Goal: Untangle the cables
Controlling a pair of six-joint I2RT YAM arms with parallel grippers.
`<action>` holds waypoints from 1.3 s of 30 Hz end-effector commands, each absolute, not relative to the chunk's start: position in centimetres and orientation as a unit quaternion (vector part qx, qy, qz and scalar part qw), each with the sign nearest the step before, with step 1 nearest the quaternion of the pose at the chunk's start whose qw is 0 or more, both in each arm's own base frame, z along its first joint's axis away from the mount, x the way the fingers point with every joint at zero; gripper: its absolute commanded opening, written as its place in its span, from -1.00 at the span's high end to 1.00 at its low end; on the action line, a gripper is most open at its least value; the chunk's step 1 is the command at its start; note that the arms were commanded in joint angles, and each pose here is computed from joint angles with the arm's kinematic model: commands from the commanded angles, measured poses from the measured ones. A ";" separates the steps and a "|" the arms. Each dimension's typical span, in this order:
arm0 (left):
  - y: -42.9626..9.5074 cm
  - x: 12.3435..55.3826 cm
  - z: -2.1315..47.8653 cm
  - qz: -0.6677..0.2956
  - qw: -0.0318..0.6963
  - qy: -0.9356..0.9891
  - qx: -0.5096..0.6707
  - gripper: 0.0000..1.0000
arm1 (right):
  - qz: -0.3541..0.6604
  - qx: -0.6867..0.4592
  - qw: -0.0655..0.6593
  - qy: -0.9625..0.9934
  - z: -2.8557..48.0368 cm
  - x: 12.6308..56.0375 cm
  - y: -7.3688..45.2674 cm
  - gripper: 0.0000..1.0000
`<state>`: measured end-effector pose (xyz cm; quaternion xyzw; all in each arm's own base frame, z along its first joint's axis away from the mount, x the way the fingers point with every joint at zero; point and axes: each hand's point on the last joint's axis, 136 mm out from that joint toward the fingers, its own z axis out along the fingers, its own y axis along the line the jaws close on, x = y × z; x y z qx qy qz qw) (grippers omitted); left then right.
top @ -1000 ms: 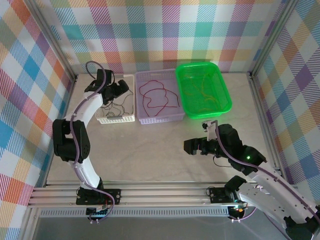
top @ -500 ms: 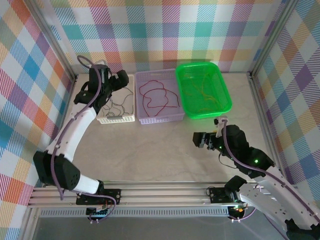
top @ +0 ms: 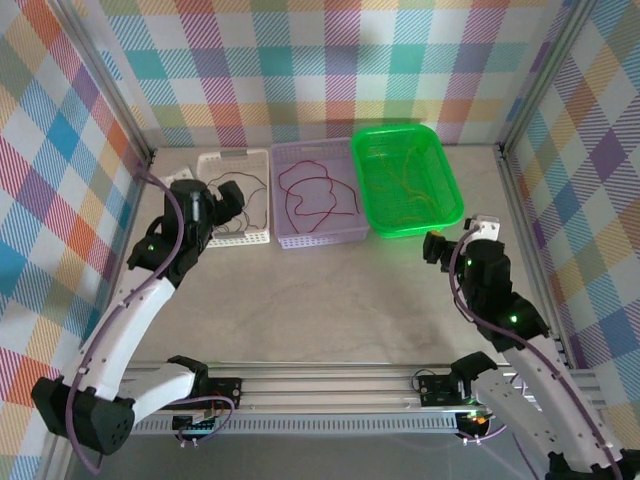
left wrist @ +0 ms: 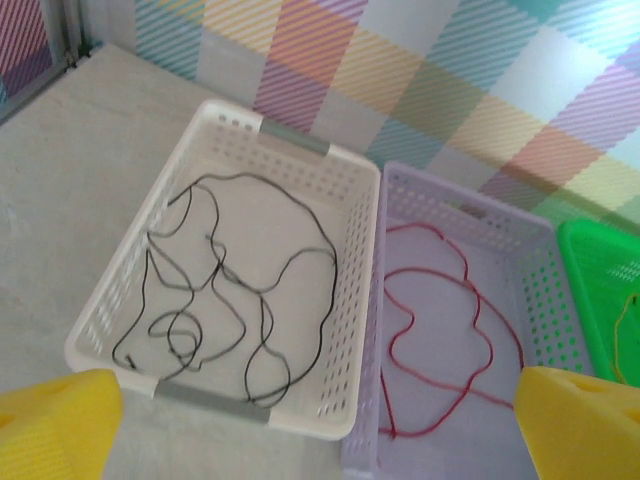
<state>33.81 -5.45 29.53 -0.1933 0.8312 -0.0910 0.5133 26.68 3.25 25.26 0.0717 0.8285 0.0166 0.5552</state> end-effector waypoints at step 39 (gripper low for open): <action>-5.7 29.3 24.4 -0.036 0.489 0.853 -0.179 -1.00 | 0.033 0.068 0.568 0.820 11.4 38.7 -1.1 -0.99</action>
